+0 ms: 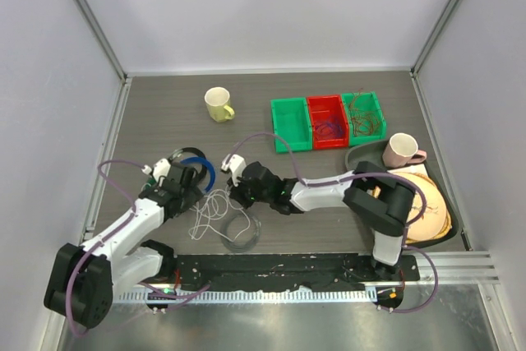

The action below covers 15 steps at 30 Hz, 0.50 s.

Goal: Untangle the cables

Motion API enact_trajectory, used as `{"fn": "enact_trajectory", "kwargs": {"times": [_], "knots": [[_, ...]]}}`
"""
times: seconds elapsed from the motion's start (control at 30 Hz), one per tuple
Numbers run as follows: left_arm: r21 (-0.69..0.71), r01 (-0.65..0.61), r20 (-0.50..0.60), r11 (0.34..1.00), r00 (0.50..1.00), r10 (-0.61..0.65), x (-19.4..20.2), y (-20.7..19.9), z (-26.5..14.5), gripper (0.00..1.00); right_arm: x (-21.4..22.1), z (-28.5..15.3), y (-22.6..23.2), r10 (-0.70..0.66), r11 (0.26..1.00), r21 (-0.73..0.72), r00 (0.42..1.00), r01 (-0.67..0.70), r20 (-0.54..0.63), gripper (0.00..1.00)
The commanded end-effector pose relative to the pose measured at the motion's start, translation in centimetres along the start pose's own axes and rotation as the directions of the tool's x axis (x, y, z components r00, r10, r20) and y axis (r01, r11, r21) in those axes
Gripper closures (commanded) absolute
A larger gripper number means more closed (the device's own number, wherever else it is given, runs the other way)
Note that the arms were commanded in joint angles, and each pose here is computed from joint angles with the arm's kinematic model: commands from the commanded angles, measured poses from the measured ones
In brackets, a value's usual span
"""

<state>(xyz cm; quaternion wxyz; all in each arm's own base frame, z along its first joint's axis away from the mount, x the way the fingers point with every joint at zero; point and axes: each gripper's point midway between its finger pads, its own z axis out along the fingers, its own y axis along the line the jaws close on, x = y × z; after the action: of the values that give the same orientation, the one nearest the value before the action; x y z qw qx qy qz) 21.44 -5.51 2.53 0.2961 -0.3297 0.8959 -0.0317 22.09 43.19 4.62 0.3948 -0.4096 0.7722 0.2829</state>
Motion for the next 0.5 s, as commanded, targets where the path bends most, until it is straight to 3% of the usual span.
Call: {"fn": "enact_trajectory", "kwargs": {"times": [0.0, 0.03, 0.2, 0.23, 0.33, 0.47], "knots": [[0.025, 0.014, 0.036, 1.000, 0.999, -0.015, -1.1, -1.2, 0.5, 0.49, -7.4, -5.5, -1.1, 0.053, 0.992, 0.096, 0.970, -0.078, 0.239, 0.99], [0.021, 0.011, 0.036, 1.000, 0.999, -0.012, -1.1, -1.2, 0.6, 0.61, -8.0, -6.4, -1.3, 0.061, 0.989, 0.112, 0.962, -0.093, 0.265, 0.99], [0.031, -0.004, 0.048, 1.000, 0.999, 0.002, -1.5, -1.4, 0.1, 0.94, -10.0, -12.5, -4.7, 0.083, 0.939, 0.272, 0.909, -0.208, 0.409, 0.99], [0.031, -0.004, 0.054, 0.999, 0.999, 0.002, -1.7, -1.4, -0.1, 1.00, -10.2, -13.9, -6.3, 0.076, 0.902, 0.353, 0.897, -0.249, 0.436, 0.99], [0.040, 0.004, 0.099, 0.999, 0.995, -0.008, -2.8, -1.3, -0.9, 1.00, -9.5, -18.3, -9.9, 0.068, 0.795, 0.506, 0.878, -0.334, 0.474, 0.99], [0.042, 0.031, 0.165, 0.999, 0.986, -0.037, -4.5, -1.2, -2.4, 1.00, -8.2, -23.7, -14.0, 0.088, 0.654, 0.599, 0.833, -0.462, 0.546, 0.99]]}}
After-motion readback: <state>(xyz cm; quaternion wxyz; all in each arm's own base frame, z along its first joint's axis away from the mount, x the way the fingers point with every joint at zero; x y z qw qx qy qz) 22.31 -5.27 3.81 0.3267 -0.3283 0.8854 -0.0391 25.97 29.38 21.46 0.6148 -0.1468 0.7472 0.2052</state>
